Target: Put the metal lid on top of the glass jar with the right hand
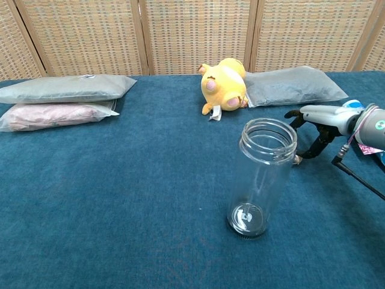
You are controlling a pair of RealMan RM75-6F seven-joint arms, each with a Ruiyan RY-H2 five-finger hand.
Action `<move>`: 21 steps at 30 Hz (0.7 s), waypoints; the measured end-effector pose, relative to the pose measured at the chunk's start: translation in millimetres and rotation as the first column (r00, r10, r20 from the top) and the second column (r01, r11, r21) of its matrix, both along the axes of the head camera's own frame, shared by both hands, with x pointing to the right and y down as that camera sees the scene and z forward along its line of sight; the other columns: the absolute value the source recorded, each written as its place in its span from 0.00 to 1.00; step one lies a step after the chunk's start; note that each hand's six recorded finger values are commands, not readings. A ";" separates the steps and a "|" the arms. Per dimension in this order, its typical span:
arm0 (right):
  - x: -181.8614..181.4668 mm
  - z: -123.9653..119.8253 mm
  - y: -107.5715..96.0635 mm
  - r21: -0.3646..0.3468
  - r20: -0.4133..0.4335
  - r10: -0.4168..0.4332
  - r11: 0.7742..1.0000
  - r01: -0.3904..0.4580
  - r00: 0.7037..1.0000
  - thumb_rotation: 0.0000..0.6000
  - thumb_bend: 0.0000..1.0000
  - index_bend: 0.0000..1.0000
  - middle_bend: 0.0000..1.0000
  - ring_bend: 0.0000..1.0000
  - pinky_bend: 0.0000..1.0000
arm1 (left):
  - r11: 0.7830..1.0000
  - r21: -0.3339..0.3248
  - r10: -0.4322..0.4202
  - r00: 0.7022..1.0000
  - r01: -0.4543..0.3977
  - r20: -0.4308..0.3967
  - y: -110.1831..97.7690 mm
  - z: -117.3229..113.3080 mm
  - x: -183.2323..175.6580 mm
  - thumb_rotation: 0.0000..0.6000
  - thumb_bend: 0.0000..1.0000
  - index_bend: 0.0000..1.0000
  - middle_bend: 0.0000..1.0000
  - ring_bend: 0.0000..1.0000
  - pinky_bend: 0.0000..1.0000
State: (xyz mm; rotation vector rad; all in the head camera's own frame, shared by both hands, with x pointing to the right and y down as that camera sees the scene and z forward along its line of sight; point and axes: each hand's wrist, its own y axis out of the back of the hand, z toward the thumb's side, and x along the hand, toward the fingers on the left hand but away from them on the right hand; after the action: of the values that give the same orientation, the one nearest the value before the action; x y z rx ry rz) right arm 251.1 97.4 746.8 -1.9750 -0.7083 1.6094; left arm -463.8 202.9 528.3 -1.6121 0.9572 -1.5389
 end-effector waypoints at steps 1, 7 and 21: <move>-0.3 0.8 0.5 -0.001 -0.002 -0.002 1.000 0.002 1.000 1.00 0.55 0.56 0.00 0.00 0.00 | 1.000 -0.001 0.000 1.000 0.000 0.000 0.1 0.4 0.1 1.00 0.00 0.00 0.00 0.00 0.00; -3.5 3.7 1.4 -0.003 -0.004 -0.010 1.000 0.010 1.000 1.00 0.56 0.58 0.00 0.00 0.00 | 1.000 -0.003 -0.002 1.000 0.002 0.003 -0.5 1.4 -0.1 1.00 0.00 0.00 0.00 0.00 0.00; -3.9 5.7 -0.5 0.001 -0.014 -0.009 1.000 0.009 1.000 1.00 0.61 0.69 0.00 0.00 0.00 | 1.000 -0.004 -0.004 1.000 0.004 0.005 -1.2 2.5 -0.3 1.00 0.00 0.00 0.00 0.00 0.00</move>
State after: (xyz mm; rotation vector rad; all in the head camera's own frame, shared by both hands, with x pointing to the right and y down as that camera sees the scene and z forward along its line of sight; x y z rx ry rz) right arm 247.1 96.9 752.5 -1.9611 -0.6937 1.6155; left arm -464.1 201.6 530.8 -1.6099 0.9562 -1.5481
